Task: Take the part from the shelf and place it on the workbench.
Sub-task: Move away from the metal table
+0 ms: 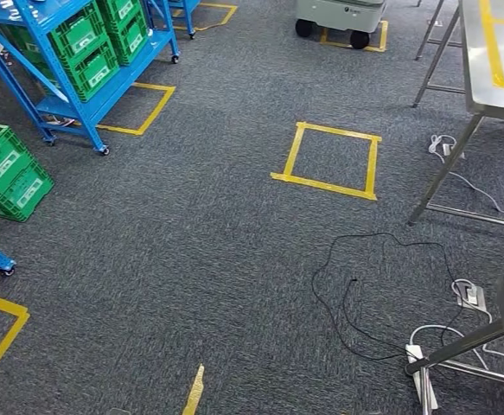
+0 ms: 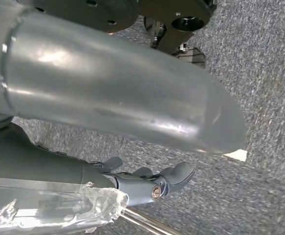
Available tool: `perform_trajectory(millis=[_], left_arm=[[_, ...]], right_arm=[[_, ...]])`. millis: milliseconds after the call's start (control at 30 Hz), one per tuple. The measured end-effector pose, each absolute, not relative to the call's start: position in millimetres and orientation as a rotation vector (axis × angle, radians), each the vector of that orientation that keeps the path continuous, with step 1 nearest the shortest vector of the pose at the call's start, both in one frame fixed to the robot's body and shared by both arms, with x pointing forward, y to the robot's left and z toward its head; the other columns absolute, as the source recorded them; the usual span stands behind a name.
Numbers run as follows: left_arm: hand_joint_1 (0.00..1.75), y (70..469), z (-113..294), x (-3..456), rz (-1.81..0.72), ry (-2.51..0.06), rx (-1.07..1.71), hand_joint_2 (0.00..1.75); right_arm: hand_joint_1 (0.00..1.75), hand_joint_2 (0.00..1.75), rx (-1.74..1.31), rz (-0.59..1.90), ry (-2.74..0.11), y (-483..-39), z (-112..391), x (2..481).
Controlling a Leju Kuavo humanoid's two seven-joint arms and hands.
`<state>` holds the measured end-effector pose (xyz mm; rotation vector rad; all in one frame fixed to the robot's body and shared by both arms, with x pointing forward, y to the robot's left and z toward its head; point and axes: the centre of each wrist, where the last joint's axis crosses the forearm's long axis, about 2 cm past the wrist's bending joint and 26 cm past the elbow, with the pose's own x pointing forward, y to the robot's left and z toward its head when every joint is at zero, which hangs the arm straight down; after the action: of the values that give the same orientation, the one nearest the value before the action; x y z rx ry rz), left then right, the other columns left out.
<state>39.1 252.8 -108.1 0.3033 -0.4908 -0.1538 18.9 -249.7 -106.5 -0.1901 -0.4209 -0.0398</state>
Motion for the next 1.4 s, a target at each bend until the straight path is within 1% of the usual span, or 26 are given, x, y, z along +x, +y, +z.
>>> perform_trajectory(millis=[1400], left_arm=[[0.00,250.1,-108.7,37.0,-0.165,-0.476,0.262,0.00]], right_arm=[[0.00,0.00,-0.200,-0.014,-0.424,-252.9,-106.2,15.9]])
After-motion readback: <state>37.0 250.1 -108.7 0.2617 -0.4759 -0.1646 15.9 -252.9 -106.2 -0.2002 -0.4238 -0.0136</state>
